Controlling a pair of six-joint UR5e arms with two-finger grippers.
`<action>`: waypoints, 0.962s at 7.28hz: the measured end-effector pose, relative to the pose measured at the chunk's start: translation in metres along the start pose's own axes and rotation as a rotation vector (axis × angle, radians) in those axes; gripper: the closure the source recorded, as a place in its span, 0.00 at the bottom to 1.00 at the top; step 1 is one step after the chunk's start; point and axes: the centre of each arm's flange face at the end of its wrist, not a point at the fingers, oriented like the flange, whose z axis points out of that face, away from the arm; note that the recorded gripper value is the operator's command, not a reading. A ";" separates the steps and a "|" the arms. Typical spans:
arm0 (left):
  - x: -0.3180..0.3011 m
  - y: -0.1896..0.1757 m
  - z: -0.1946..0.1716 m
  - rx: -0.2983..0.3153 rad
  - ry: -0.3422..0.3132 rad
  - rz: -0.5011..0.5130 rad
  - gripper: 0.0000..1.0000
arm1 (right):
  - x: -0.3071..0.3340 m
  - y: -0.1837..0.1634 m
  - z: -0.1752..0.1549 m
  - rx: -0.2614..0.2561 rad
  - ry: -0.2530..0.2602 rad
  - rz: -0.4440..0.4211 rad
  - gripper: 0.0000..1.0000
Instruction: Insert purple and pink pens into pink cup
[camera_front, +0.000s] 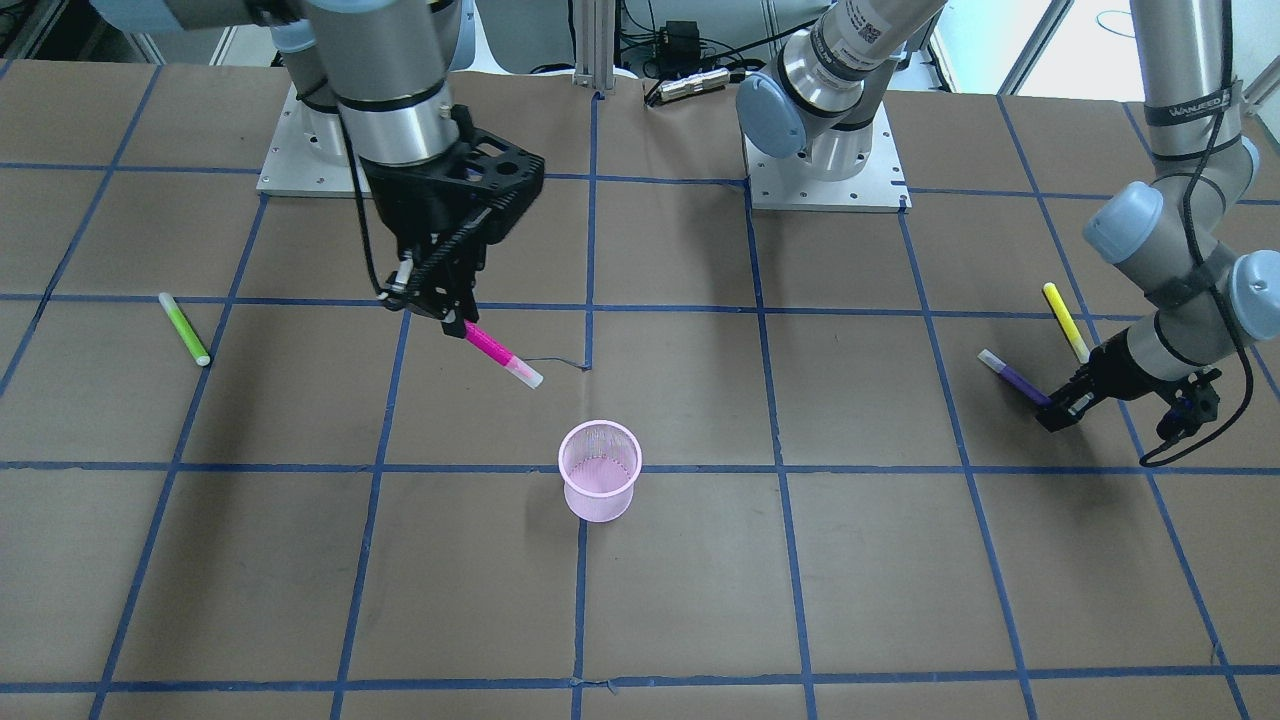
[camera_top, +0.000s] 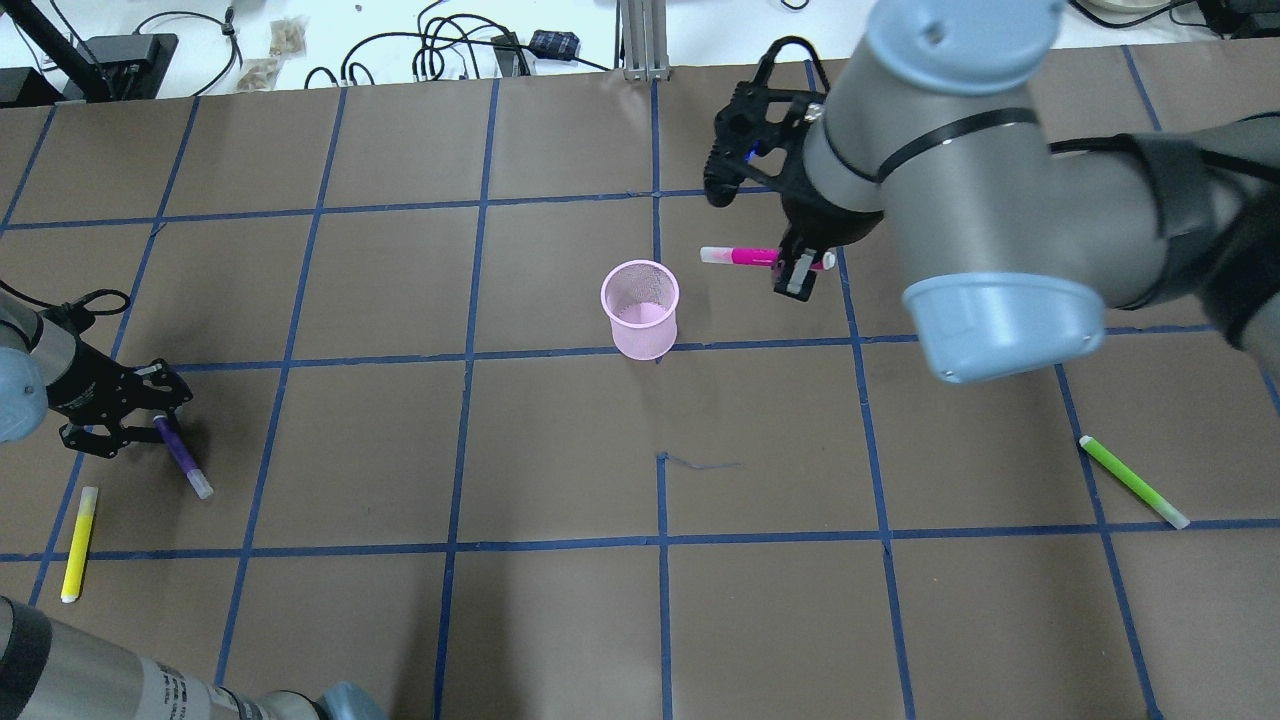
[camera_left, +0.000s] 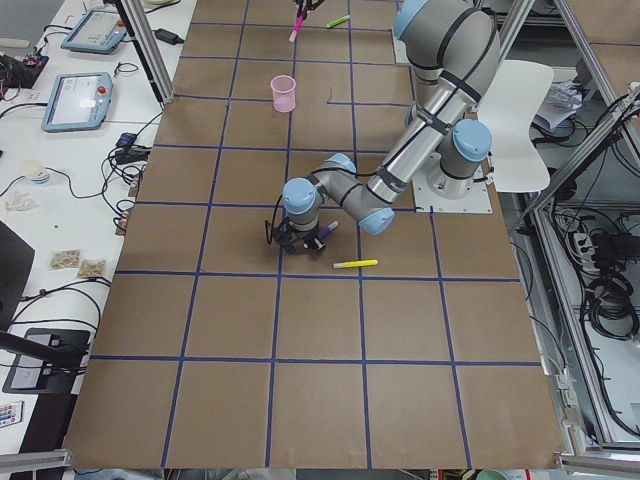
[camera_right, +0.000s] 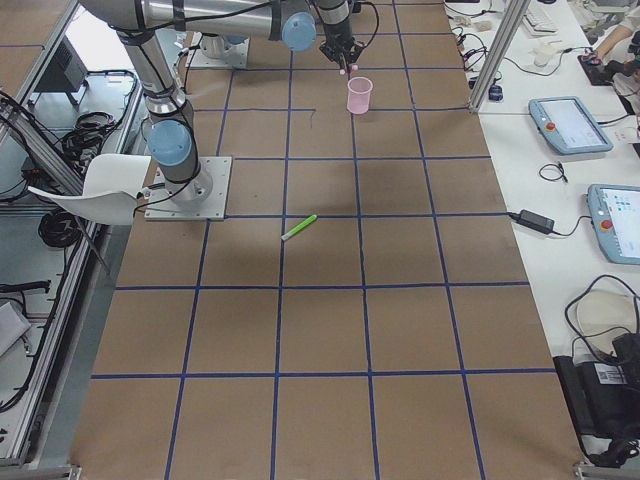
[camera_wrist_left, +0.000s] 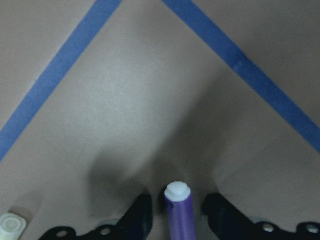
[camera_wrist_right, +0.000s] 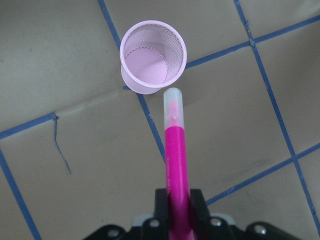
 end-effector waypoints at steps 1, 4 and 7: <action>0.003 0.000 -0.005 0.010 0.004 0.024 1.00 | -0.013 -0.034 0.012 -0.052 0.037 -0.022 0.84; 0.030 -0.003 -0.043 0.065 -0.001 0.090 1.00 | -0.033 -0.102 0.053 -0.241 0.056 -0.117 0.83; 0.122 0.011 -0.117 0.165 -0.016 0.155 1.00 | -0.042 -0.114 0.089 -0.336 0.027 -0.132 0.84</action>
